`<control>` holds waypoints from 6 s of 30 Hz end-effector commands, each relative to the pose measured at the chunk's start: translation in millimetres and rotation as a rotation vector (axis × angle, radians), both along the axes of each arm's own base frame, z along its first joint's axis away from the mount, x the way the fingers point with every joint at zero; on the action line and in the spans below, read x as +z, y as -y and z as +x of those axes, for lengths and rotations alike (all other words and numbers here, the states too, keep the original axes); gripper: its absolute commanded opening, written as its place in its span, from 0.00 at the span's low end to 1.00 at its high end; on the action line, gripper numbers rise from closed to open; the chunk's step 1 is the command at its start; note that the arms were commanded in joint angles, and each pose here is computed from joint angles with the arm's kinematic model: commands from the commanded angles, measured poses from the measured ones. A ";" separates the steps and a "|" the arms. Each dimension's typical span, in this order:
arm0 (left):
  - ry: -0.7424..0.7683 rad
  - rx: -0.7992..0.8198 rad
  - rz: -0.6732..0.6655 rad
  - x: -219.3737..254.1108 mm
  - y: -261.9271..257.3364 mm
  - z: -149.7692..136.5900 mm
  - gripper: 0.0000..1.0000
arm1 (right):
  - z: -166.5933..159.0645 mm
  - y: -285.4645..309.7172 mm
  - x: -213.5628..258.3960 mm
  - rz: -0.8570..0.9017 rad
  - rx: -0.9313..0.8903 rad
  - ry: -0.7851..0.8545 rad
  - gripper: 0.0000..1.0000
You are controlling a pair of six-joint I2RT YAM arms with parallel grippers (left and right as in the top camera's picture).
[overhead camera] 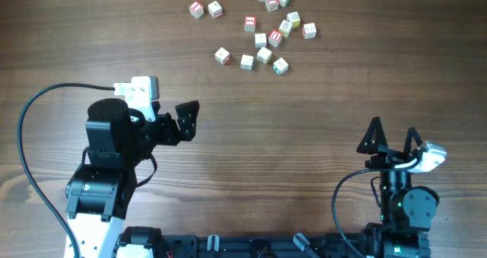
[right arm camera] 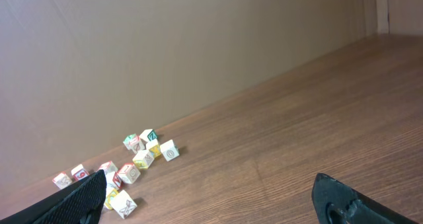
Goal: Form a circle
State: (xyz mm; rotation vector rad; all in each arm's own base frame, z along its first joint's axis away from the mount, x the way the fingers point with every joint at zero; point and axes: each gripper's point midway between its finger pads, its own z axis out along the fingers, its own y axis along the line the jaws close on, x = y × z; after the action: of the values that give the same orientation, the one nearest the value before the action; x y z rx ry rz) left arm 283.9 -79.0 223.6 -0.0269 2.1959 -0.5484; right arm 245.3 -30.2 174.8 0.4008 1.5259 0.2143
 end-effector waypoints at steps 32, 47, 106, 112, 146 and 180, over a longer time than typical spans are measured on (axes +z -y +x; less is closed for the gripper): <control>-0.092 -0.068 0.048 37.1 47.5 96.2 0.99 | 0.1 -1.9 0.9 -0.016 0.013 0.004 1.00; 0.017 -0.171 0.053 -5.2 145.3 215.8 0.97 | 0.1 -1.9 0.9 -0.017 0.013 0.004 1.00; 0.151 0.050 0.196 -1.9 123.7 288.0 0.38 | 0.1 -1.9 0.9 -0.016 0.013 0.004 1.00; -0.163 0.078 0.206 14.7 101.0 187.8 0.35 | 0.1 -1.9 1.0 -0.017 0.013 0.005 1.00; -0.020 -0.113 0.127 -132.5 197.8 143.6 0.79 | 0.1 -1.9 0.9 -0.016 0.013 0.004 1.00; 0.179 -0.495 0.322 -187.1 215.4 162.3 0.37 | 0.1 -1.9 1.0 -0.017 0.013 0.005 1.00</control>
State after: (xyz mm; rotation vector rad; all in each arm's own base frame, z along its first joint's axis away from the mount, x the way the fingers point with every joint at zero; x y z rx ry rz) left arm 445.3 -290.9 4.6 0.7260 2.1337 -0.4095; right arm 245.5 -30.2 174.0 0.3994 1.5290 0.2121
